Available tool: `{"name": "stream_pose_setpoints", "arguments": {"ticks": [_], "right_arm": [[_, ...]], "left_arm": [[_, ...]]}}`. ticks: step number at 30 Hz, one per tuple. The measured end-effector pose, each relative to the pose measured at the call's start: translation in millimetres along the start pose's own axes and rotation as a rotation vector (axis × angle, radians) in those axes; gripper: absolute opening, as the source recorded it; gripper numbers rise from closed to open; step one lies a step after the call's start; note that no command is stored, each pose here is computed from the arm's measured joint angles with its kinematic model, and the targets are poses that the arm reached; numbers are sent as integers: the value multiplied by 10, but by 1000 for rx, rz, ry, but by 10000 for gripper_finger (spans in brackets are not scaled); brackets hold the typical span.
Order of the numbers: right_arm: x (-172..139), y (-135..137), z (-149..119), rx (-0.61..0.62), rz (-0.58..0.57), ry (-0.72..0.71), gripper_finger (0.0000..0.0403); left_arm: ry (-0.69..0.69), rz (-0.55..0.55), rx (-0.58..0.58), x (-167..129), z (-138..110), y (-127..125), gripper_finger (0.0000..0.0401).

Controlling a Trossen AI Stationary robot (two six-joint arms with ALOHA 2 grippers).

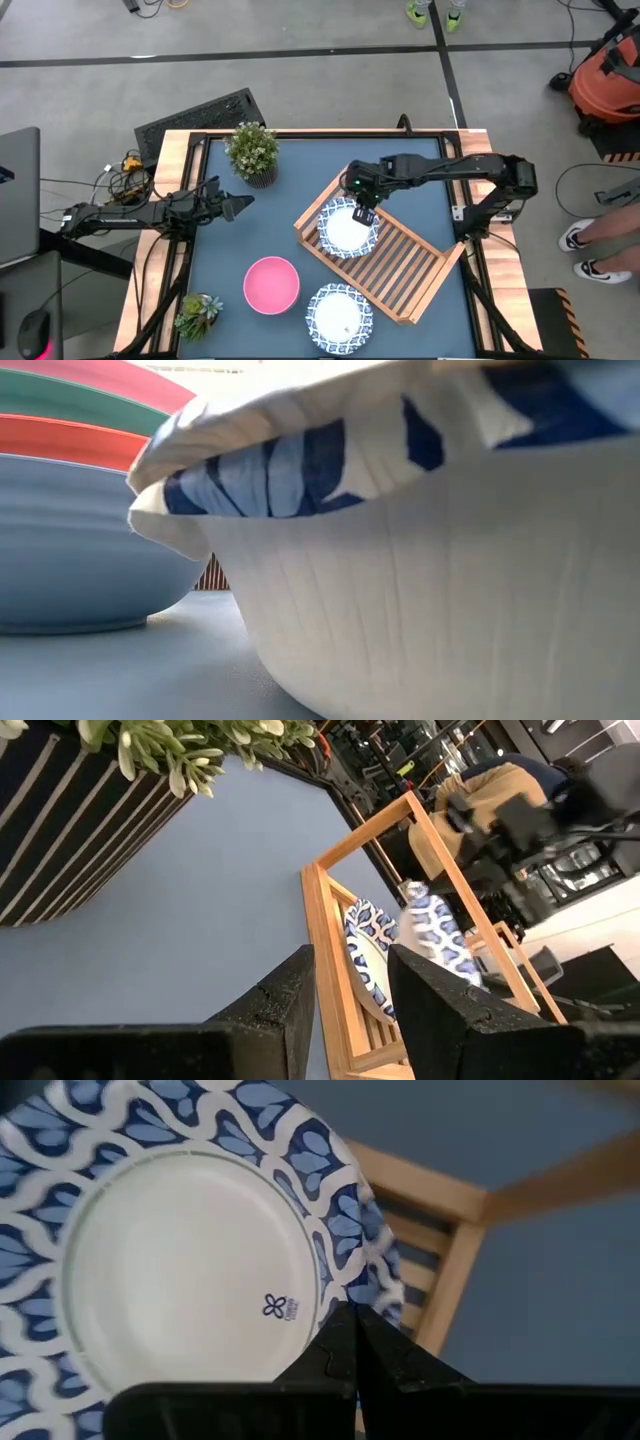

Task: Place and stack bowls onto a shelf
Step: Stack the blue patterned bowl on the top of the blue patterned bowl on the shelf

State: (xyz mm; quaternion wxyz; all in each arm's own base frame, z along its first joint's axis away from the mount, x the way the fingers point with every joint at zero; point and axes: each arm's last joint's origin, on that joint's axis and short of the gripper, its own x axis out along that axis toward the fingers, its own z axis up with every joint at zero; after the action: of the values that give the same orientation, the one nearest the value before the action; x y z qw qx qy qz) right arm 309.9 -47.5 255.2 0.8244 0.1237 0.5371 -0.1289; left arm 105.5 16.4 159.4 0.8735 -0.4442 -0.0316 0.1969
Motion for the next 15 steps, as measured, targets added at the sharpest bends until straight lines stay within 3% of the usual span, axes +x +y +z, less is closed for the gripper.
{"name": "stream_pose_setpoints", "arguments": {"ticks": [11, 15], "right_arm": [[343, -76, -126, 48, 13, -12, 17], [342, -110, -128, 53, 8, -7, 50]], "left_arm": [[0, 0, -10, 0, 0, 0, 112], [1, 0, -8, 0, 0, 0, 112]]}}
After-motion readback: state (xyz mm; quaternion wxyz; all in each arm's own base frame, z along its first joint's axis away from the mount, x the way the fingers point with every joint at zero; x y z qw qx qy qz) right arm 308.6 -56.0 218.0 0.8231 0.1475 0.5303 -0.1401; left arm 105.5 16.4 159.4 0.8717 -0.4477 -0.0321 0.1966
